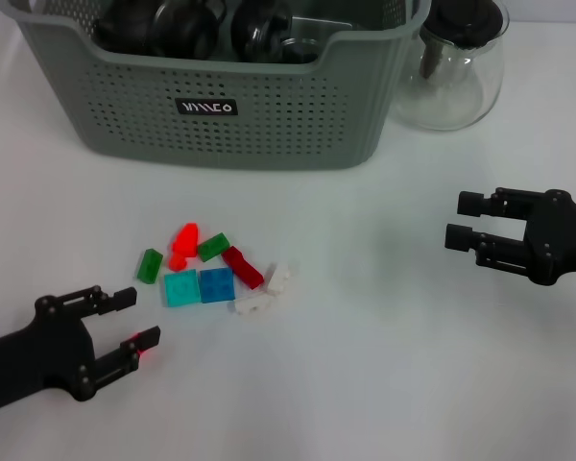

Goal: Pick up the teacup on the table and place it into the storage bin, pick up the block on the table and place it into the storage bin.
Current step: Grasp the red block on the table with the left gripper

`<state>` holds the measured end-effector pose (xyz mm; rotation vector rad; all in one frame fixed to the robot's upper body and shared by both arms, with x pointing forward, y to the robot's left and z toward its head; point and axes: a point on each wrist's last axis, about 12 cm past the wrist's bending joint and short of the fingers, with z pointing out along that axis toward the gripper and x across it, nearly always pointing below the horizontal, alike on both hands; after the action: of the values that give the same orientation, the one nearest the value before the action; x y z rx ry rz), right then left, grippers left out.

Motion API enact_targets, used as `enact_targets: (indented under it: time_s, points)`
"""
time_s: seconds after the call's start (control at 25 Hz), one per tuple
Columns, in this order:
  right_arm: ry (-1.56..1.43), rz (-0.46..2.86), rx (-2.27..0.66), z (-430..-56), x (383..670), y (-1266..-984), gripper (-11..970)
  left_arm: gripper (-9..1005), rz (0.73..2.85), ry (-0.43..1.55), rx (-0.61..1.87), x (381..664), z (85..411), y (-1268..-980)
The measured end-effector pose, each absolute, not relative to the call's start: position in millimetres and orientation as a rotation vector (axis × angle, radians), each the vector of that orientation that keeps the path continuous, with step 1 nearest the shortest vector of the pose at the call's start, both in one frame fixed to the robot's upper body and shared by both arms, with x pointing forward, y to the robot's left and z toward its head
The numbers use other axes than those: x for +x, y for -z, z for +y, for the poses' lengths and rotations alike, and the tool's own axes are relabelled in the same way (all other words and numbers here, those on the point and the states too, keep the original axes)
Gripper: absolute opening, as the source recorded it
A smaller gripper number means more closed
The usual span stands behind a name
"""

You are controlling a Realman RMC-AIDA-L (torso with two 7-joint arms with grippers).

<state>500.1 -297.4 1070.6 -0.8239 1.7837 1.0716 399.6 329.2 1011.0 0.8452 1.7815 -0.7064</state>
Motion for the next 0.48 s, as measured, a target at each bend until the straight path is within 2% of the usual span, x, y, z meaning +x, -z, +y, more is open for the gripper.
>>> enact_targets:
  time_s: [0.16, 0.36, 0.48]
  points:
    - [-1.071, 1.782, -0.829, -296.8, 501.8, -1071.6, 583, 529, 1.792, 0.670, 0.833, 390.3, 330.5, -1004.0]
    - [-1.071, 1.780, -0.831, -296.3, 502.6, -1072.1, 583, 530, 1.837, 0.625, 0.803, 380.5, 331.6, -993.2]
    - [-1.071, 1.779, -0.832, -295.8, 503.0, -1072.3, 583, 492, 1.846, 0.611, 0.790, 379.4, 329.5, -988.7]
